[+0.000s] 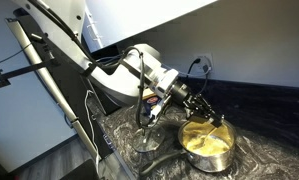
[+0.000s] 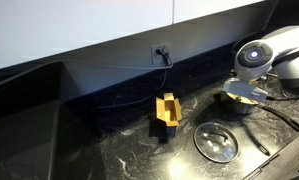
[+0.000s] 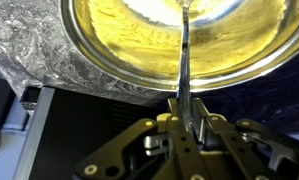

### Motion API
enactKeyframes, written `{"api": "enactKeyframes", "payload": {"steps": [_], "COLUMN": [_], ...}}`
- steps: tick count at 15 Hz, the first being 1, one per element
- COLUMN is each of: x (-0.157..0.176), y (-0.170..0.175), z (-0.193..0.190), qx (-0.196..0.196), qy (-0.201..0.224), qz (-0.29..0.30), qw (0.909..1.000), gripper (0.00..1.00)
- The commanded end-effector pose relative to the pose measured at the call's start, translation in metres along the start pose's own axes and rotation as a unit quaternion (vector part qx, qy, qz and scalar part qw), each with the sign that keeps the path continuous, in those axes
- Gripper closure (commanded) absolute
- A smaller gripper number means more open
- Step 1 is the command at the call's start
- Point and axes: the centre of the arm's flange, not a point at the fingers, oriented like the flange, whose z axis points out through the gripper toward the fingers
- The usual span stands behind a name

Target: Put the fork inside the pot then close the pot.

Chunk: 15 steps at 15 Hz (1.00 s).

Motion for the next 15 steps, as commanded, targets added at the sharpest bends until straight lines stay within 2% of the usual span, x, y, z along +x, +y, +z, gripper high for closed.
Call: {"api": "enactKeyframes", "payload": {"steps": [1, 5, 11, 15], "x": [0.004, 0.012, 0.014, 0.004], "y": [0.006, 0.010, -0.003, -0.013], "z": [0.001, 0.011, 0.028, 0.034], "qx": [-0.035, -0.073, -0.029, -0.003], "qy": [0.030, 0.085, 0.161, 0.169], "qz": [-0.003, 0.018, 0.083, 0.105], "qw": [0.9989, 0.9935, 0.9830, 0.9800], "gripper": [0.96, 0.96, 0.96, 0.96]}}
